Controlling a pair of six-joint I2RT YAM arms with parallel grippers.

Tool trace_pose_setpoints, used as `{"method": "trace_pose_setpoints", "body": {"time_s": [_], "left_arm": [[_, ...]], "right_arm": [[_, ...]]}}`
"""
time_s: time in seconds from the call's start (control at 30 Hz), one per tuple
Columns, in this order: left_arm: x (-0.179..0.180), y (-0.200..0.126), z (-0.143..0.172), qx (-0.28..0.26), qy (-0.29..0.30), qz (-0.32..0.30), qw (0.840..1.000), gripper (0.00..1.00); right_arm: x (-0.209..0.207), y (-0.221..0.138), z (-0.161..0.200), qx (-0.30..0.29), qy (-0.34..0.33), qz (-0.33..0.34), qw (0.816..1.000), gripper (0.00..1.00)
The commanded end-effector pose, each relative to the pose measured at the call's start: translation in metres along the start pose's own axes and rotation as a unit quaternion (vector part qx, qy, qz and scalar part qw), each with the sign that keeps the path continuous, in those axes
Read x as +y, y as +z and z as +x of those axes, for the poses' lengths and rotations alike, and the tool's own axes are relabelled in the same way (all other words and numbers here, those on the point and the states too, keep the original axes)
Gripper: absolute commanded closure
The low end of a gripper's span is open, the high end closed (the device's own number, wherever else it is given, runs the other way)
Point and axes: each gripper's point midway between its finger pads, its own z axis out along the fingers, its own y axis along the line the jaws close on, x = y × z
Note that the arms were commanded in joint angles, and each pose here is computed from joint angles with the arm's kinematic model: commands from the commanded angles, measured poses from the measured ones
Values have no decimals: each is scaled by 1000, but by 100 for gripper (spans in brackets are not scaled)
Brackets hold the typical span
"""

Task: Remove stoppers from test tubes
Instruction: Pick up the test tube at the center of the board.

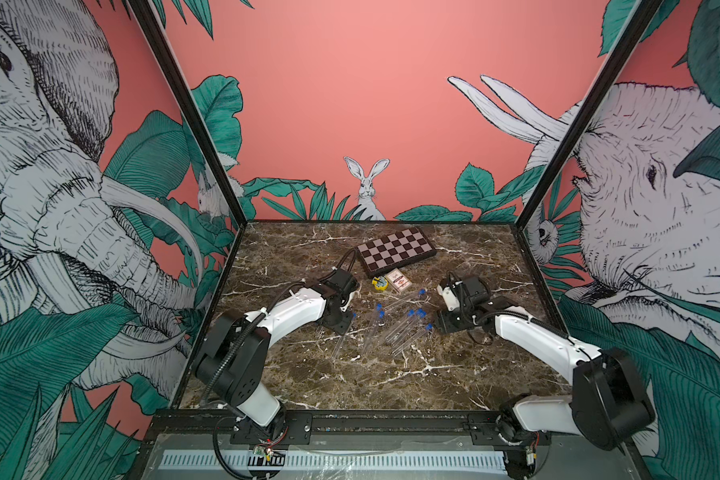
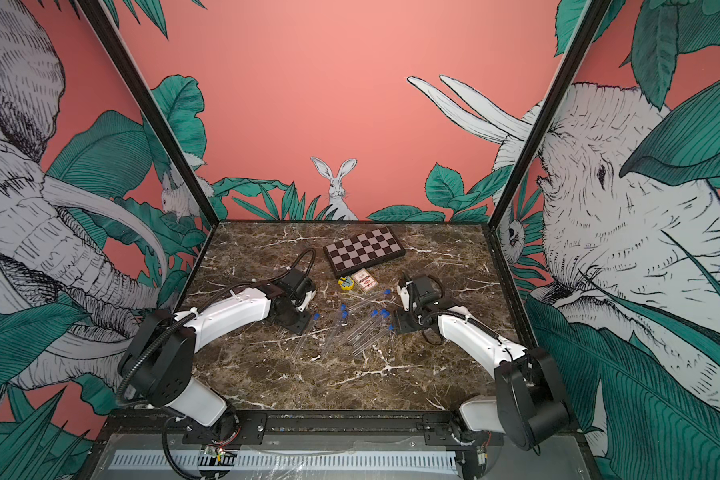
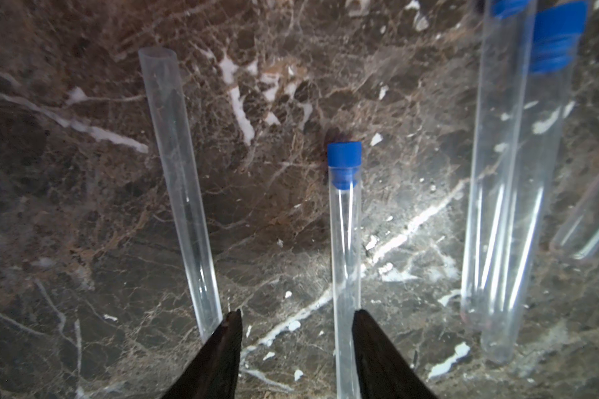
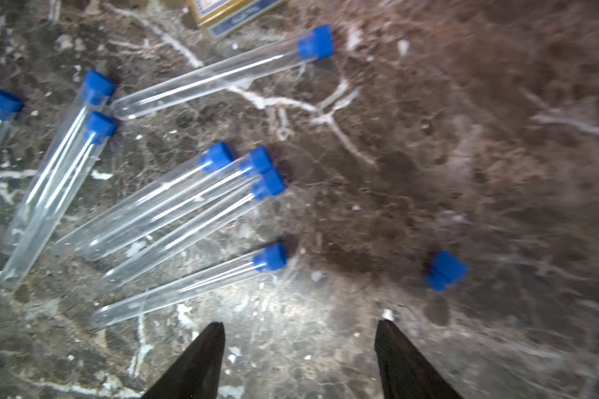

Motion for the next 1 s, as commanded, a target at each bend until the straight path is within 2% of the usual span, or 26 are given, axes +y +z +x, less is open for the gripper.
{"method": "trace_pose_setpoints", "body": {"time_s": [0.0,0.13,0.37,0.5,0.97], "left_arm": [[-4,0,-6,-4,-2,-1,1000,50],[-8,8,-5,5,3,-1,1000,54],[-17,22,1,18,8,6,1000,55],[-17,27,2,24,6,4,1000,59],[-17,30,9,33,6,2,999,85]], "right_arm": [[24,9,-10,-27,22,-58,998,27],[39,12,-16,-39,29,-91,995,26],[38,13,-17,-34,19,-79,996,26],[38,11,-18,-37,16,-76,996,25],[45,-2,-31,-50,5,-88,995,24]]}}
